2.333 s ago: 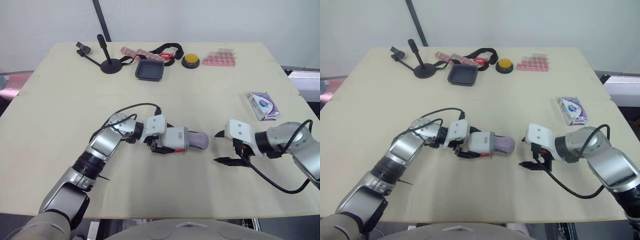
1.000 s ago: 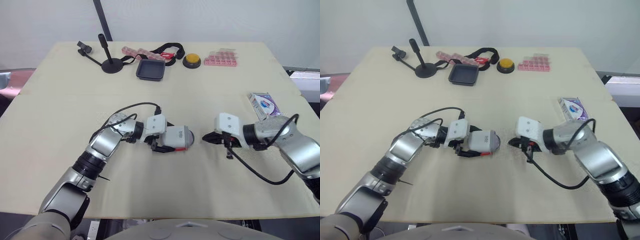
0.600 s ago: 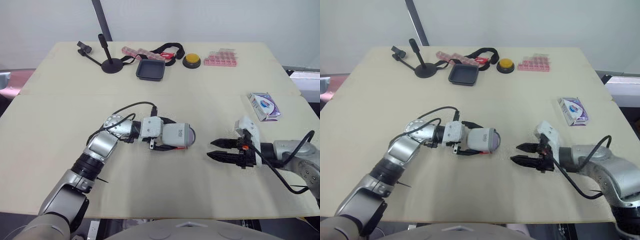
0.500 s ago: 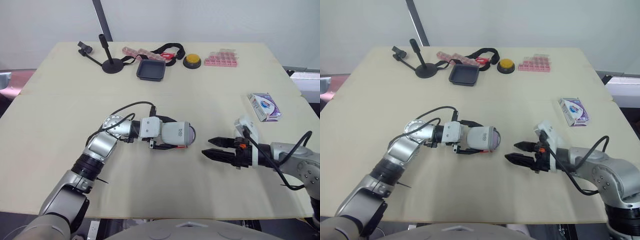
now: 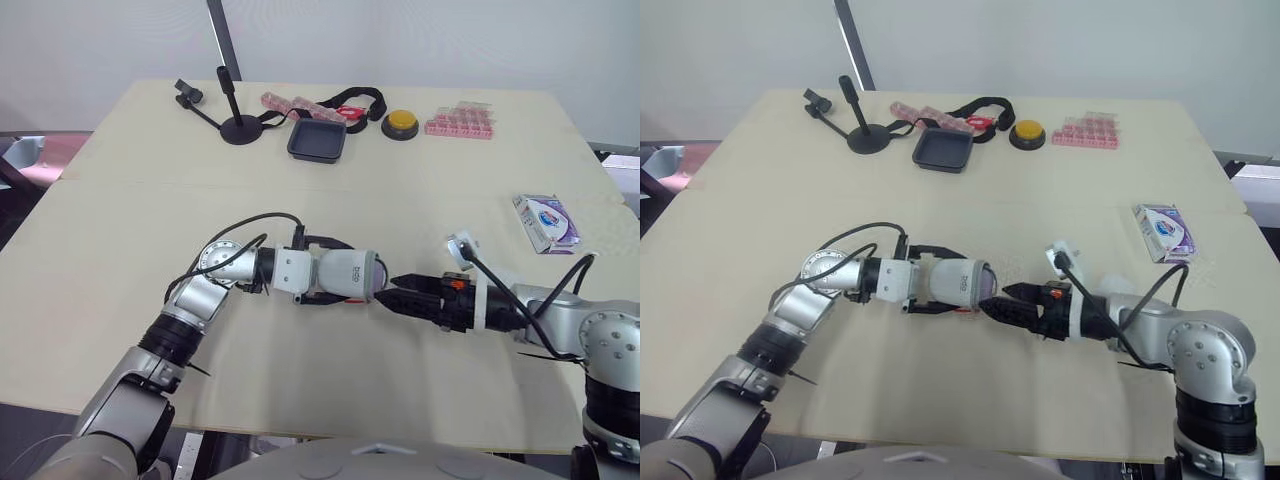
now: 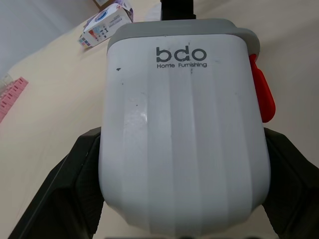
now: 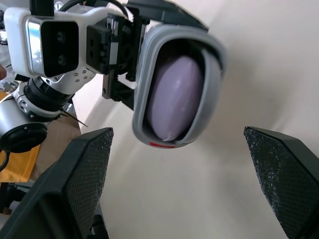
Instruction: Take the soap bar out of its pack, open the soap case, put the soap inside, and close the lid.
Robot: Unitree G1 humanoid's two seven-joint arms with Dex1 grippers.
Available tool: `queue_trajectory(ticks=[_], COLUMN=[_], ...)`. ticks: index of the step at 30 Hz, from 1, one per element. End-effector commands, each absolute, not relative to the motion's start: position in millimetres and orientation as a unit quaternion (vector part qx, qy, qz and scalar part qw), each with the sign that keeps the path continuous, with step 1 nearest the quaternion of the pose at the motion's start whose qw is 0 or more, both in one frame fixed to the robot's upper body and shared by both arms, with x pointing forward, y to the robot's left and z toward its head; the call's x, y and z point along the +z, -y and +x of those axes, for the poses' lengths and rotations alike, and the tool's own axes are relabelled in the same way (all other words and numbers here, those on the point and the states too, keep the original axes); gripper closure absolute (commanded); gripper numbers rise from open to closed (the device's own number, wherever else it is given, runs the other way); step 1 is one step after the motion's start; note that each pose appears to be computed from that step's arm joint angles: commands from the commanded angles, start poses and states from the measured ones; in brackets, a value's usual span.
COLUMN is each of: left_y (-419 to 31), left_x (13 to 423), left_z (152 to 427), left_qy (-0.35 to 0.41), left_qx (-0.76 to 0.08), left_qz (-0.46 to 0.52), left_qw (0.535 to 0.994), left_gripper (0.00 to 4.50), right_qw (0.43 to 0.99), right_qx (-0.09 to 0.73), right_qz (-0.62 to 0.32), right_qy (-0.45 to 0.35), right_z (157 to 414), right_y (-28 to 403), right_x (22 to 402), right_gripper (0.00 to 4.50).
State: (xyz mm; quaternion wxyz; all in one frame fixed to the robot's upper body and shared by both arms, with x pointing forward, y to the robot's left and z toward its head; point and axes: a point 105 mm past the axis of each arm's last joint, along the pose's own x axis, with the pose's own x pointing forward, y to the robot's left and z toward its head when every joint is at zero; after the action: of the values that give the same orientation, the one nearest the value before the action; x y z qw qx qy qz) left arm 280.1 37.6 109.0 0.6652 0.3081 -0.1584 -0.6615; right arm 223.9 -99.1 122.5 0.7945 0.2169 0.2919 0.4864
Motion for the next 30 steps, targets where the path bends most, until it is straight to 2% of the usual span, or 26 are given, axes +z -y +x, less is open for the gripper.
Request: queue_trajectory(ticks=[1,9,21,29,30], left_y=[-34.5,-29.6,-27.8,-25.4,-25.2], left_x=[125.2,125.1,124.2,125.1,125.2], left_z=[282.9,280.2,279.0,279.0,279.0], left_qy=[0.195,0.188,0.182,0.182,0.182], left_qx=[-0.647,-0.655,-0.657,-0.654,-0.654], left_qz=[0.31,0.293,0.288,0.283,0.283], left_qw=[0.669,0.671,0.673,0.677,0.678], left_gripper=[1.02,1.02,1.02,1.02,1.02], right_qw=[0.788,0.79,0.781,0.781,0.781], right_qx=[0.496,0.488,0.487,0.478,0.477], right_qz=[0.224,0.242,0.258,0.26,0.26], right_qy=[-0.286,-0.281,-0.294,-0.307,-0.308], right_z=[226.0,238.5,237.8,238.6,238.7], right_y=[92.4,85.8,81.6,81.7,81.9], right_x=[127.0,130.5,128.2,123.3,123.0], right_gripper=[0.01,0.01,0.01,2.39,2.39])
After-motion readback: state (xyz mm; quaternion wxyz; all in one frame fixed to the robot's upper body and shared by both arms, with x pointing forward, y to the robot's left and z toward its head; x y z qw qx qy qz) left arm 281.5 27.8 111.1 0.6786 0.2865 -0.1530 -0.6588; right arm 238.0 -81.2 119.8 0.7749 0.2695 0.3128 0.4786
